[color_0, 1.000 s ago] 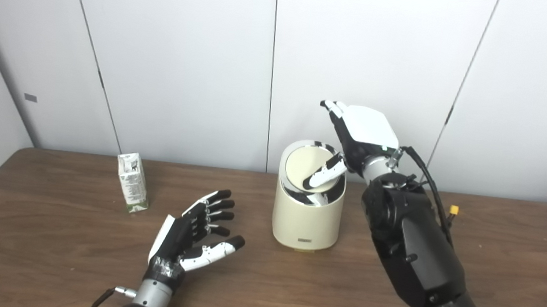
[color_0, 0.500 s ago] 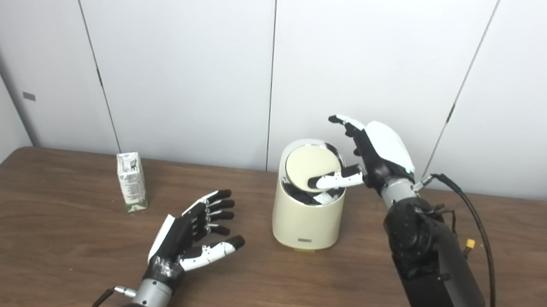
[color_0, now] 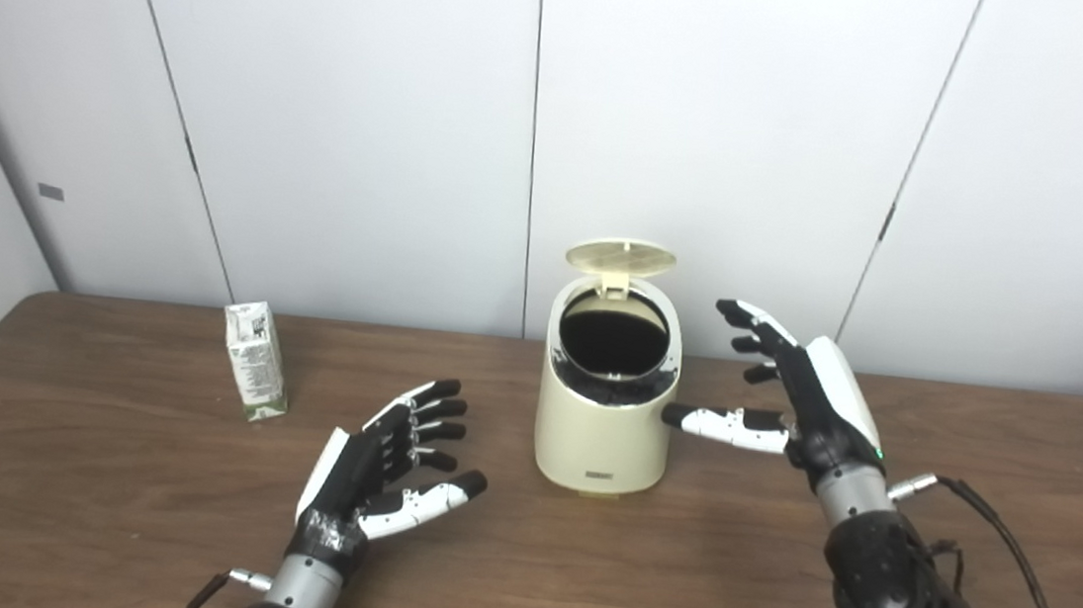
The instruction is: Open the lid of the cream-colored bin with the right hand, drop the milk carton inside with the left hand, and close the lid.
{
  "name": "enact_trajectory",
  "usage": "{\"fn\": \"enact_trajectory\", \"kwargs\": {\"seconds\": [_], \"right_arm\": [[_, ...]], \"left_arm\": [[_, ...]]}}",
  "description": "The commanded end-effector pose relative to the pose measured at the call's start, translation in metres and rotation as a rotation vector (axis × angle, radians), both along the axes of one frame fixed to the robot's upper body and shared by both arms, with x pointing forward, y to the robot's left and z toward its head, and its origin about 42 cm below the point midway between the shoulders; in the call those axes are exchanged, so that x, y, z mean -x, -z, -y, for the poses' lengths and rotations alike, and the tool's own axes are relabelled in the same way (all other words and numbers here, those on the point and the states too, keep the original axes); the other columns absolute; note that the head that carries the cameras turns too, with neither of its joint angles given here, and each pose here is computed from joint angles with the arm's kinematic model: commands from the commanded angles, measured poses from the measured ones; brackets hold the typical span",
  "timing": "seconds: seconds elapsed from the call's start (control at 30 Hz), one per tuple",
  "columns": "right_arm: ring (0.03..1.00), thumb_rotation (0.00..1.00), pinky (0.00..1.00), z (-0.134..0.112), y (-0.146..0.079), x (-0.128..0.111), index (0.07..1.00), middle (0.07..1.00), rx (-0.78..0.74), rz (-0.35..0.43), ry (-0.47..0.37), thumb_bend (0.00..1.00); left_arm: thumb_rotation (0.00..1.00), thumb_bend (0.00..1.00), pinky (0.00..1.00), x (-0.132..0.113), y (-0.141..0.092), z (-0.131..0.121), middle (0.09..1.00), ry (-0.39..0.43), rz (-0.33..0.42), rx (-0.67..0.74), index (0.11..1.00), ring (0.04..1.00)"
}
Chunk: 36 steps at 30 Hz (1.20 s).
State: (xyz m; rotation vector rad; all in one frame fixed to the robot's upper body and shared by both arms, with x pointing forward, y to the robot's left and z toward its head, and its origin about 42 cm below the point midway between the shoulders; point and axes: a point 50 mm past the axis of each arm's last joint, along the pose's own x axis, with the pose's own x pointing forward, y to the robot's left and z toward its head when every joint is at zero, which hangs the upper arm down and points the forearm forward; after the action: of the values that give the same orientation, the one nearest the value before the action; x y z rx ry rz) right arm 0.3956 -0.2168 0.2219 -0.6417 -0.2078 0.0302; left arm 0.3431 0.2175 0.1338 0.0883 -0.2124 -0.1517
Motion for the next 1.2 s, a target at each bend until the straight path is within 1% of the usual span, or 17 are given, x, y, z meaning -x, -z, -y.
{"fn": "enact_trajectory", "kwargs": {"seconds": [0.0, 0.13, 0.27, 0.37, 0.57, 0.67, 0.77, 0.83, 0.93, 1.07, 1.1, 1.17], "right_arm": [[0.834, 0.36, 0.71, 0.001, -0.022, 0.001, 0.887, 0.905, -0.033, 0.098, -0.050, 0.78], [0.839, 0.37, 0.73, 0.009, -0.011, 0.010, 0.905, 0.926, -0.043, 0.077, -0.078, 0.79], [0.818, 0.39, 0.70, 0.011, -0.002, 0.017, 0.908, 0.902, -0.030, 0.068, -0.086, 0.83], [0.814, 0.40, 0.68, 0.012, 0.004, 0.021, 0.905, 0.903, -0.028, 0.056, -0.095, 0.86], [0.818, 0.38, 0.67, 0.011, 0.011, 0.026, 0.909, 0.908, -0.016, 0.049, -0.117, 0.87], [0.829, 0.34, 0.68, 0.012, 0.016, 0.029, 0.915, 0.913, -0.025, 0.044, -0.121, 0.86], [0.829, 0.31, 0.68, 0.017, 0.021, 0.031, 0.915, 0.915, -0.032, 0.038, -0.123, 0.86], [0.837, 0.25, 0.67, 0.022, 0.024, 0.031, 0.926, 0.931, -0.045, 0.019, -0.128, 0.84], [0.853, 0.20, 0.67, 0.031, 0.029, 0.032, 0.937, 0.943, -0.056, 0.008, -0.130, 0.83], [0.877, 0.19, 0.73, 0.038, 0.025, 0.036, 0.960, 0.958, -0.035, -0.033, -0.105, 0.78], [0.880, 0.17, 0.74, 0.039, 0.025, 0.036, 0.963, 0.959, -0.038, -0.037, -0.105, 0.78], [0.879, 0.15, 0.73, 0.042, 0.024, 0.035, 0.968, 0.963, -0.043, -0.036, -0.107, 0.77]], "left_arm": [[0.21, 0.76, 0.64, -0.007, -0.017, 0.001, 0.810, 0.010, 0.077, -0.005, 0.872, 0.762], [0.21, 0.76, 0.64, -0.006, -0.017, 0.002, 0.810, 0.010, 0.075, -0.006, 0.870, 0.759], [0.20, 0.76, 0.64, -0.006, -0.017, 0.001, 0.812, 0.012, 0.073, -0.003, 0.871, 0.764], [0.21, 0.76, 0.64, -0.006, -0.017, 0.002, 0.813, 0.015, 0.075, -0.001, 0.873, 0.765], [0.21, 0.77, 0.64, -0.006, -0.017, 0.001, 0.811, 0.015, 0.075, 0.000, 0.872, 0.766], [0.21, 0.76, 0.65, -0.005, -0.016, 0.002, 0.812, 0.018, 0.075, 0.000, 0.872, 0.766], [0.21, 0.76, 0.66, -0.003, -0.012, 0.007, 0.814, 0.023, 0.068, 0.007, 0.870, 0.771], [0.21, 0.76, 0.68, -0.004, -0.008, 0.013, 0.816, 0.030, 0.061, 0.015, 0.870, 0.775], [0.21, 0.77, 0.69, -0.005, -0.001, 0.022, 0.816, 0.038, 0.044, 0.011, 0.870, 0.776], [0.23, 0.79, 0.66, -0.007, 0.002, 0.032, 0.817, 0.040, 0.044, -0.013, 0.872, 0.774], [0.24, 0.79, 0.65, -0.008, 0.002, 0.033, 0.817, 0.035, 0.049, -0.018, 0.866, 0.770], [0.22, 0.77, 0.63, -0.010, 0.000, 0.032, 0.815, 0.016, 0.070, -0.012, 0.844, 0.758]]}}
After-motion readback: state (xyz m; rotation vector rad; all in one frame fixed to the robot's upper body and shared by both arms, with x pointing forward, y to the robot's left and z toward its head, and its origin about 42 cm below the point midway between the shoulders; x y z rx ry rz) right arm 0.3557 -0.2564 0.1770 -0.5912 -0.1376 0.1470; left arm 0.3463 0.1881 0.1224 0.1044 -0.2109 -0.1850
